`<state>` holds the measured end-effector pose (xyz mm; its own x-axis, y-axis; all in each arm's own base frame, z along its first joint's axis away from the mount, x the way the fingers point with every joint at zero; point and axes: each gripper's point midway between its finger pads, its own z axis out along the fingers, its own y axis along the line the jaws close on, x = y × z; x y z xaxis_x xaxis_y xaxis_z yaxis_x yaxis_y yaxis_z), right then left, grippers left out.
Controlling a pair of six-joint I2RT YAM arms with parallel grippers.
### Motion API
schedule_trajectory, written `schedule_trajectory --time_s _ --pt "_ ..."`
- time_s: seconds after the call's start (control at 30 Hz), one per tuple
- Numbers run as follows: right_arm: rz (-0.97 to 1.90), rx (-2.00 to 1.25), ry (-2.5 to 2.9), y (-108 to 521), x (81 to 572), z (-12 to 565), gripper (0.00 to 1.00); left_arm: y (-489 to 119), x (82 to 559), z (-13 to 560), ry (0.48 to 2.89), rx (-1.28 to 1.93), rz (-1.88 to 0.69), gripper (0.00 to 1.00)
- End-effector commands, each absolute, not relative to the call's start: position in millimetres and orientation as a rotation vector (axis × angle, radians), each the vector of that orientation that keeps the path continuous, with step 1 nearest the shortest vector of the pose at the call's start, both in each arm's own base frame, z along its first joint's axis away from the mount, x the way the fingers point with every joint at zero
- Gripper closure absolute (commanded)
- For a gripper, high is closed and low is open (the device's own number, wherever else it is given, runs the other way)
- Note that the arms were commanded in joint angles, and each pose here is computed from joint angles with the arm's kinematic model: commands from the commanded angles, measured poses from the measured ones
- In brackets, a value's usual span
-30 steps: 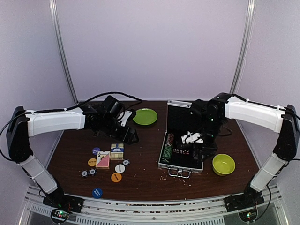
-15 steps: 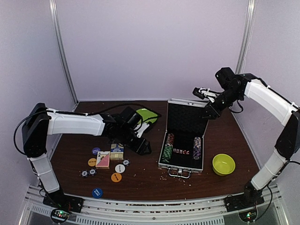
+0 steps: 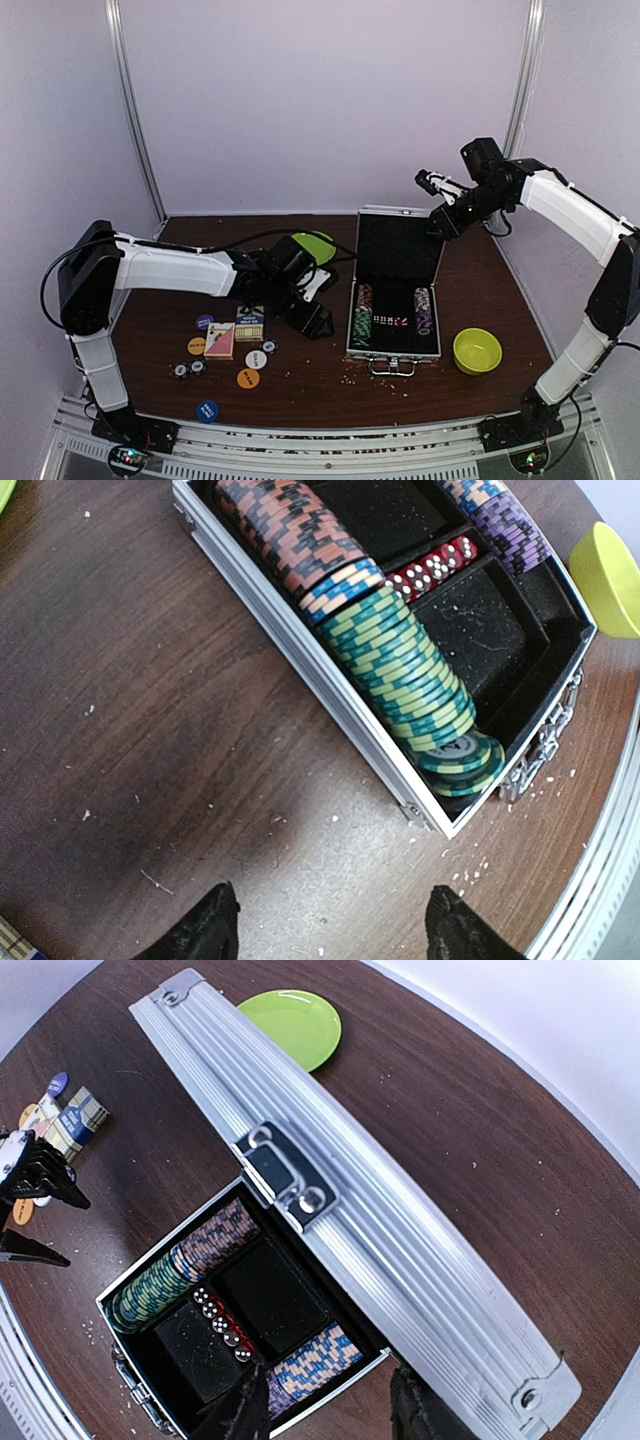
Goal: Pack up texas hold em set
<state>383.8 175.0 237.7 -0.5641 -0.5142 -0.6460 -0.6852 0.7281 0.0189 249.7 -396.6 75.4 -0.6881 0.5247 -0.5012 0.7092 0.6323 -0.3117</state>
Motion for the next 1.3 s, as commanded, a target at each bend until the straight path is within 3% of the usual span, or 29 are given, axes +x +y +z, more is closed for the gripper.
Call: schedule_trajectory --time_s 0.0,0.47,0.83,1.03,1.27 --pt "0.369 -0.861 2.255 172 384 253 0.57 -406 261 95 2.427 0.931 -0.719 0.34" --pt "0.531 -1.007 2.302 168 294 241 0.53 -399 271 123 2.37 0.874 -0.673 0.32" --pt "0.524 -1.052 2.348 160 273 208 0.53 -403 280 124 2.372 0.837 -0.649 0.31" --pt "0.305 -1.136 2.42 131 268 168 0.53 -374 275 110 2.457 0.8 -0.512 0.29" --pt "0.04 -1.365 2.462 102 279 118 0.69 -362 272 96 2.478 0.774 -0.511 0.32"
